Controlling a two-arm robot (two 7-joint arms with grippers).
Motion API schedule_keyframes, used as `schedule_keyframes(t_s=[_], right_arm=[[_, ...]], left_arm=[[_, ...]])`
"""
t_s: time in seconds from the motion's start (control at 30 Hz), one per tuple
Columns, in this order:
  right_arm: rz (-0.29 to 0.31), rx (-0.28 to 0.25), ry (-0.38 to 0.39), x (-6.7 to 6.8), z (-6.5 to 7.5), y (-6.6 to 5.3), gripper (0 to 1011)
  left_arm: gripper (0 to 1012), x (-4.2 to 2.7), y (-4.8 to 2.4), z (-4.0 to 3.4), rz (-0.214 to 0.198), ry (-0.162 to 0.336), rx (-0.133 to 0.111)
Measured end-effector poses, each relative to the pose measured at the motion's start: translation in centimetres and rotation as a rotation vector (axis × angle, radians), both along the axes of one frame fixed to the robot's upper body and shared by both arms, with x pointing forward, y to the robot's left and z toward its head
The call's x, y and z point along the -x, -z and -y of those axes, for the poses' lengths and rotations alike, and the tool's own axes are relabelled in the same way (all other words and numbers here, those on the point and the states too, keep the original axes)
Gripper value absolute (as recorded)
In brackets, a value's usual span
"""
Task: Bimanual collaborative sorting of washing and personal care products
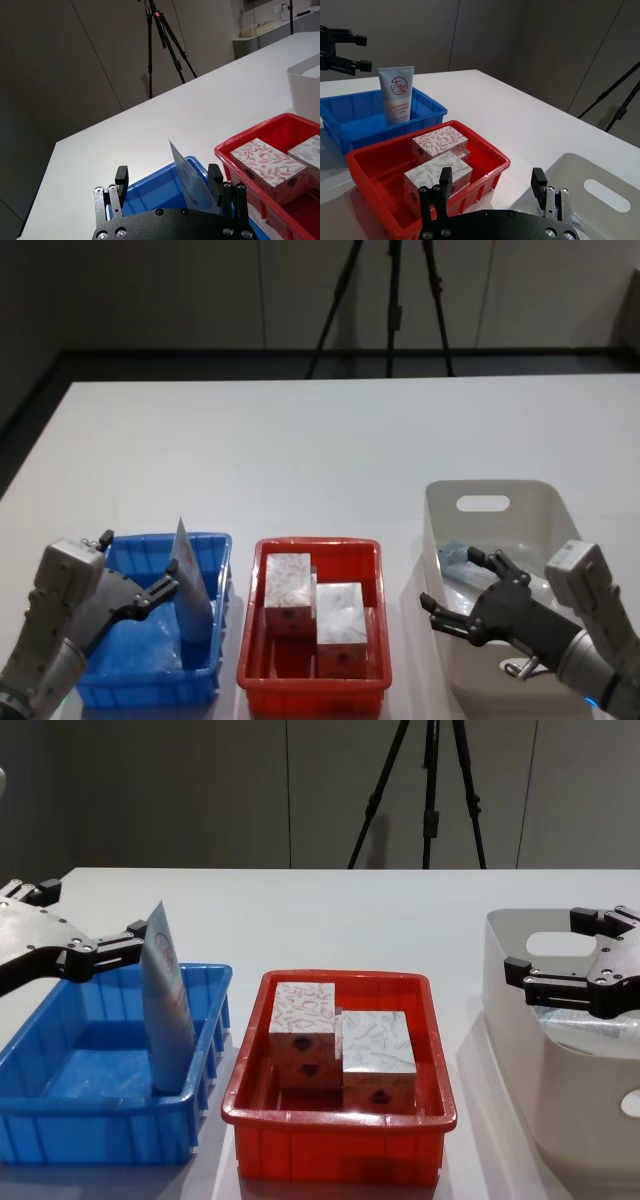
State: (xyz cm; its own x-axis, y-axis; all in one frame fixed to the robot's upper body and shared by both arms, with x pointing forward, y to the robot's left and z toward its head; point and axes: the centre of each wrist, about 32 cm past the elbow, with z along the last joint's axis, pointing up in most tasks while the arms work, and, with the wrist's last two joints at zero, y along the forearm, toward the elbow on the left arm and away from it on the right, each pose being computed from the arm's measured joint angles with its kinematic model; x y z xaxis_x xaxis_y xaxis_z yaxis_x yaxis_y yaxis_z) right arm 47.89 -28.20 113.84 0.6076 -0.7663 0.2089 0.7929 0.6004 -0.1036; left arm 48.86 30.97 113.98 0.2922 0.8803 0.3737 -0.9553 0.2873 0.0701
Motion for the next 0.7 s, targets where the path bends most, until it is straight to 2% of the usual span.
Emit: schedule_keyframes(t_s=[0.7], right_arm=[[-0.091, -0.043, 0.036, -0.4, -3.2, 0.6, 1001]], left_arm=[[1001, 0.0, 0.0, 0.0, 0.0, 0.0, 0.0]])
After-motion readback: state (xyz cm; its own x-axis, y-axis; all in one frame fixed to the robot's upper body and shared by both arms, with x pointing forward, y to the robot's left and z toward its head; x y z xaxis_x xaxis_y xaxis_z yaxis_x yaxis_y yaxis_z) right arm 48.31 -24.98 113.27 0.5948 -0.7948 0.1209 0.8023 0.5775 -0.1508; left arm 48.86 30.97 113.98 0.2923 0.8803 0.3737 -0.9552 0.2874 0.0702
